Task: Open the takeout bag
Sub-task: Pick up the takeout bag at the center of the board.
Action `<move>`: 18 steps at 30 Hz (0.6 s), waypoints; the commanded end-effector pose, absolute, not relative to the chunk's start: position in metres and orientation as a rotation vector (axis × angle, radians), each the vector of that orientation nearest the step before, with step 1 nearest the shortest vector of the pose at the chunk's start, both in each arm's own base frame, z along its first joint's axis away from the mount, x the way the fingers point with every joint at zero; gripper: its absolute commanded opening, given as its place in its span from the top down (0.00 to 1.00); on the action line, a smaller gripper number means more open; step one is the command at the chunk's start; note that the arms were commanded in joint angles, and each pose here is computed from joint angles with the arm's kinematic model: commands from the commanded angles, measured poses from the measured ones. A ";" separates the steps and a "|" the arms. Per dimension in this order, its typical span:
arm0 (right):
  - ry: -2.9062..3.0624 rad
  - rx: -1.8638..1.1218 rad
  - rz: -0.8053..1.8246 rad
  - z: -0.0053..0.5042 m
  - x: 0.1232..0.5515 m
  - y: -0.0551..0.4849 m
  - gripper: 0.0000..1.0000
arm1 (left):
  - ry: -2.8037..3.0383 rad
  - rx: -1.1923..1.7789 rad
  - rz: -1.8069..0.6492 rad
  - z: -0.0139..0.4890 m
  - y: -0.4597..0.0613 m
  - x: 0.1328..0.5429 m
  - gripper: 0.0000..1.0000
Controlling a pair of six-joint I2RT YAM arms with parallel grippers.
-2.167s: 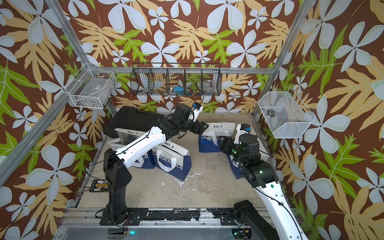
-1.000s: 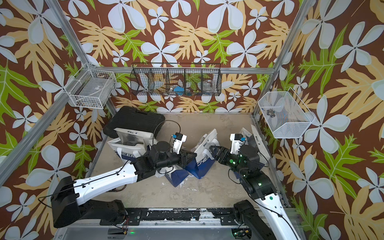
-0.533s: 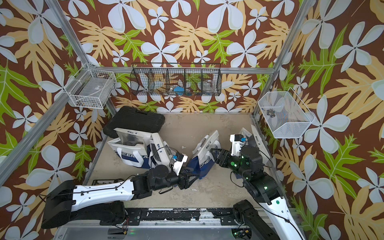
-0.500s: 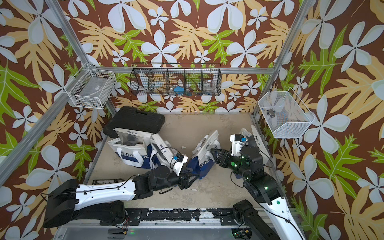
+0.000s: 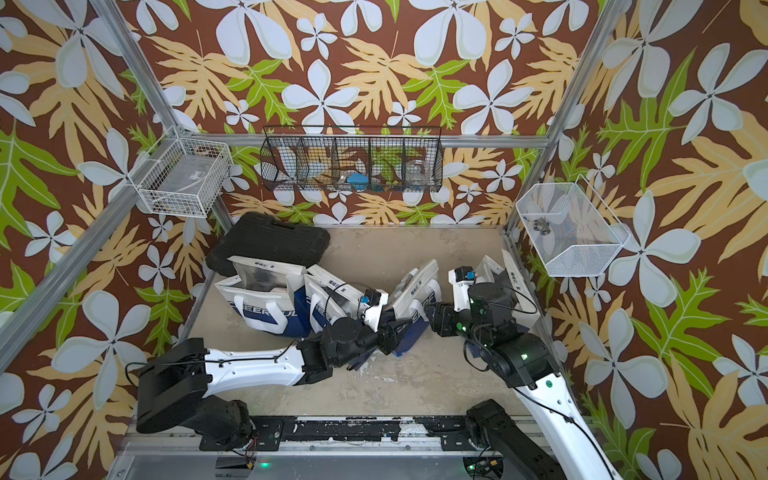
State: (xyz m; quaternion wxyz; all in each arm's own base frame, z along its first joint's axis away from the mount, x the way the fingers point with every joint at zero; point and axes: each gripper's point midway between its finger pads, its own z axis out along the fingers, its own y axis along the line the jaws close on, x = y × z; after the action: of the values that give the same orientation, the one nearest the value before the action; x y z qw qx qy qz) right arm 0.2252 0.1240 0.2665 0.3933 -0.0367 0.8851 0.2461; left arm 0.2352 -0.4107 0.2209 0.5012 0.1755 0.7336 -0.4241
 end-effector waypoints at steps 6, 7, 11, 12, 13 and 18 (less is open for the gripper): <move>2.049 0.017 1.277 0.295 0.214 0.182 0.41 | 1.617 0.430 -1.161 0.246 -0.396 0.217 1.00; 2.023 0.053 1.333 0.298 0.214 0.183 0.41 | 1.595 0.431 -1.176 0.249 -0.392 0.213 1.00; 1.971 0.126 1.483 0.302 0.209 0.189 0.42 | 1.567 0.456 -1.202 0.253 -0.384 0.203 1.00; 1.959 0.129 1.522 0.304 0.207 0.192 0.42 | 1.563 0.466 -1.209 0.254 -0.384 0.200 1.00; 1.952 0.133 1.556 0.306 0.203 0.195 0.42 | 1.563 0.475 -1.216 0.254 -0.385 0.199 1.00; 2.010 0.193 1.564 0.296 0.187 0.203 0.45 | 1.548 0.467 -1.236 0.258 -0.387 0.198 1.00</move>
State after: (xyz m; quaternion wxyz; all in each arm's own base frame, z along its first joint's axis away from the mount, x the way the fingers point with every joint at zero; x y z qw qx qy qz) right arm 0.1874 0.2037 0.2853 0.2849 0.0442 0.7651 0.5758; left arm 0.2015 -0.3850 0.2290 0.5051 0.2013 0.6870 -0.4821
